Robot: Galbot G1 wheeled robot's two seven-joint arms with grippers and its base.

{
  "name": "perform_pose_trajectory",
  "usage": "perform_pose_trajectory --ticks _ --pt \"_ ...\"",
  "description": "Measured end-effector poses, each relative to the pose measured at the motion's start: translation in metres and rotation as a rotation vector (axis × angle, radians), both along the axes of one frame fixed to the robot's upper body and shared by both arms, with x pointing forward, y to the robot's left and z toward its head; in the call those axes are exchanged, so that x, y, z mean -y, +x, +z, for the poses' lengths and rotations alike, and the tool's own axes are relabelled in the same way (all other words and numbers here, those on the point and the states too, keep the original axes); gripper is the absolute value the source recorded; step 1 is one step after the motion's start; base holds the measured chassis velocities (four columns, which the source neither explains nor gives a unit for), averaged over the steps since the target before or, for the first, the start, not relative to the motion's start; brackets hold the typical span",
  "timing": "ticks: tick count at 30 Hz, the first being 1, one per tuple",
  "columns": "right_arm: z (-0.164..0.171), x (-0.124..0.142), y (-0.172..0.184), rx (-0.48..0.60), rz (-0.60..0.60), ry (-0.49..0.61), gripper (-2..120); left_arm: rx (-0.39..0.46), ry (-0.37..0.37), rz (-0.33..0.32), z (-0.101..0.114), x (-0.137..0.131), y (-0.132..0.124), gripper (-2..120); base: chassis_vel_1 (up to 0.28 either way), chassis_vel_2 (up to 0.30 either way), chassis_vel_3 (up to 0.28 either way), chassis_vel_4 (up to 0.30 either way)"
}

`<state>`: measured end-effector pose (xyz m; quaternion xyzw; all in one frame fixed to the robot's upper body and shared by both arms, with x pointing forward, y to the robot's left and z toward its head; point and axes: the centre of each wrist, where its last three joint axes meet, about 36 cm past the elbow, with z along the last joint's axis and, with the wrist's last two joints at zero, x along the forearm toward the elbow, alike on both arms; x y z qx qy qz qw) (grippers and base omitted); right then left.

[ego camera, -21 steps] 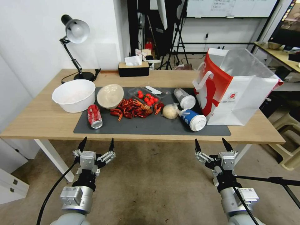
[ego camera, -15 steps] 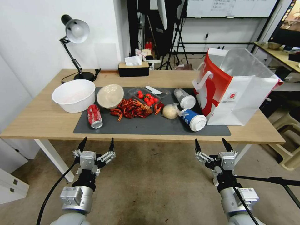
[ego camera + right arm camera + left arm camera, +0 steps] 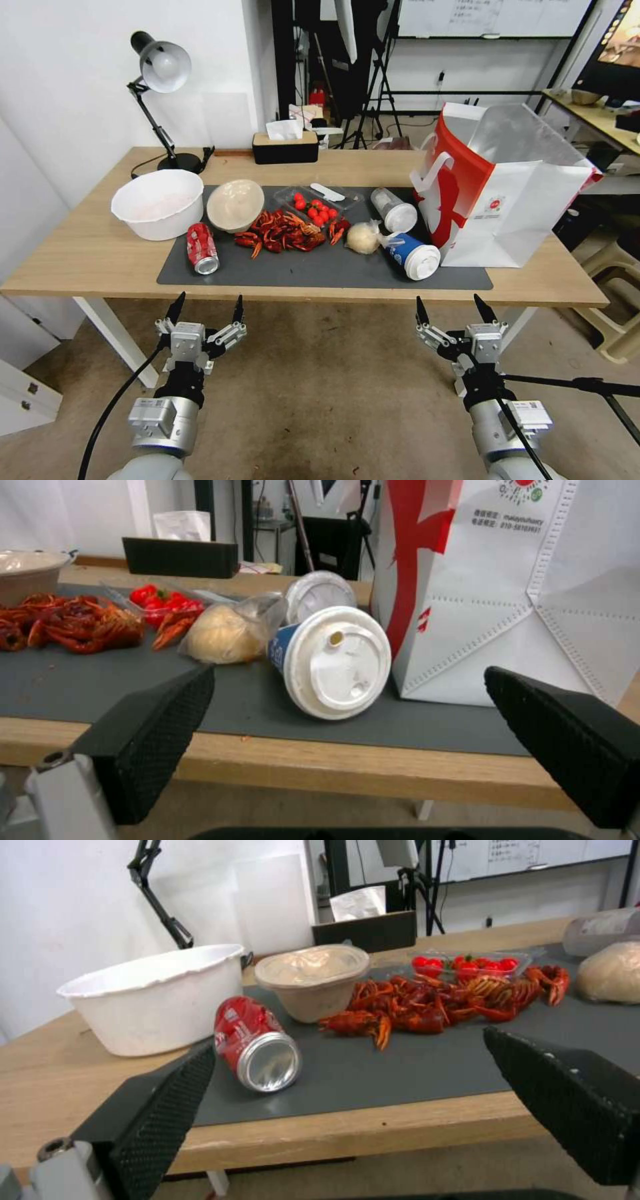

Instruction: Pick up the trash from the table and place it into the takeout bag.

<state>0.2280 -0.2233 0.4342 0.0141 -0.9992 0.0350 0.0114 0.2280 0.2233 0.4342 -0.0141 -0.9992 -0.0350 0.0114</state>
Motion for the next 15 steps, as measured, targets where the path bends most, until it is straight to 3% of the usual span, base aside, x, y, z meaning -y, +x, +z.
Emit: perform_pose_trajectory --ticks 6,8,10,14,15 --pt "0.007 0.004 0.004 -0.008 -0.016 0.013 100 -0.010 -0.040 0.004 0.005 0.004 0.006 100 0.000 0.000 0.000 0.000" --pt "0.024 0.013 0.011 -0.009 -0.052 0.032 100 0.002 -0.097 0.004 0.016 0.012 0.016 100 0.000 0.000 0.000 0.000" --pt "0.034 0.018 0.015 -0.013 -0.075 0.045 100 -0.005 -0.107 0.007 0.017 0.012 0.017 100 0.000 0.000 0.000 0.000" --pt "0.065 0.031 0.023 -0.011 -0.102 0.107 100 -0.009 -0.250 -0.013 0.046 0.029 0.031 100 0.000 0.000 0.000 0.000" --pt "0.065 0.031 0.023 -0.011 -0.102 0.107 100 -0.009 -0.250 -0.013 0.046 0.029 0.031 100 0.000 0.000 0.000 0.000"
